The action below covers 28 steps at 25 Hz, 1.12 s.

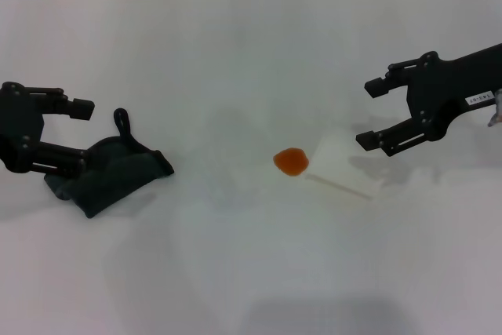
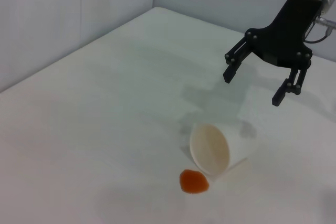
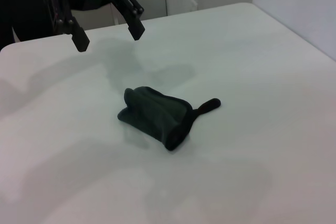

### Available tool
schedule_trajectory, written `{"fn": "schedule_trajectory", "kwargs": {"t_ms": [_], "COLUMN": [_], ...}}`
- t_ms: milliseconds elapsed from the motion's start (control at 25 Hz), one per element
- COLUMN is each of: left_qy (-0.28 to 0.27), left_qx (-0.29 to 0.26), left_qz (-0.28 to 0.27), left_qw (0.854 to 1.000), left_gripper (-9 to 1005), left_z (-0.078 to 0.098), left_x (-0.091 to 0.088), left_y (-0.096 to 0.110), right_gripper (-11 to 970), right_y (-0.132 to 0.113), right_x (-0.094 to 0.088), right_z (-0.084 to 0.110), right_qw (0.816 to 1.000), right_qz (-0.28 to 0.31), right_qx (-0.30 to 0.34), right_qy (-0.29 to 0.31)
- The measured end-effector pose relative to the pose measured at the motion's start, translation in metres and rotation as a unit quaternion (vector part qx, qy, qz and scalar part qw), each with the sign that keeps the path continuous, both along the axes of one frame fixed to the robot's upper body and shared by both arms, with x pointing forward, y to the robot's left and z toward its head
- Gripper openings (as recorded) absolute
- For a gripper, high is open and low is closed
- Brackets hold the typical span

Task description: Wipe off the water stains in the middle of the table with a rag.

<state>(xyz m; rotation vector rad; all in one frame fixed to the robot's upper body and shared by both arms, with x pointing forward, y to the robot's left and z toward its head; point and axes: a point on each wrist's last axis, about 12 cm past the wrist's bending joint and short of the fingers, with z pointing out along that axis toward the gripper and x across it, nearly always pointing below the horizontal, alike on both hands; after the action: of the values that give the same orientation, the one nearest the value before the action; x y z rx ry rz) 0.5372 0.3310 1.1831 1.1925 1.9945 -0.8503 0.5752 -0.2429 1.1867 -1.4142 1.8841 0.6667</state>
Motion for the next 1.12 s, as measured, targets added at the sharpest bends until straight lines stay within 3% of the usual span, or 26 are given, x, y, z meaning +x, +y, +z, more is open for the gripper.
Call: {"fn": "schedule_trajectory", "kwargs": {"t_ms": [120, 360, 760, 1120], "left_qy": [0.001, 0.011, 0.015, 0.027], "left_qx": [0.0, 0.01, 0.04, 0.071], "left_qz": [-0.001, -0.014, -0.023, -0.06], "left_qw": [1.0, 1.0, 0.999, 0.995], "left_gripper": [891, 890, 890, 889], "left_z": [0.0, 0.001, 0.008, 0.003], "left_x": [0.0, -0.002, -0.003, -0.002], "left_y": [0.0, 0.001, 0.001, -0.015], "right_gripper": [873, 867, 860, 860], "right_y": [0.0, 0.006, 0.044, 0.065], "right_x": [0.0, 0.006, 0.022, 0.026], "right_z": [0.0, 0.006, 0.016, 0.022], "right_qw": [1.0, 0.999, 0.988, 0.973], "right_qz": [-0.003, -0.023, -0.042, -0.055], "right_qx": [0.0, -0.011, -0.132, -0.197], "right_qy": [0.004, 0.027, 0.07, 0.106]}}
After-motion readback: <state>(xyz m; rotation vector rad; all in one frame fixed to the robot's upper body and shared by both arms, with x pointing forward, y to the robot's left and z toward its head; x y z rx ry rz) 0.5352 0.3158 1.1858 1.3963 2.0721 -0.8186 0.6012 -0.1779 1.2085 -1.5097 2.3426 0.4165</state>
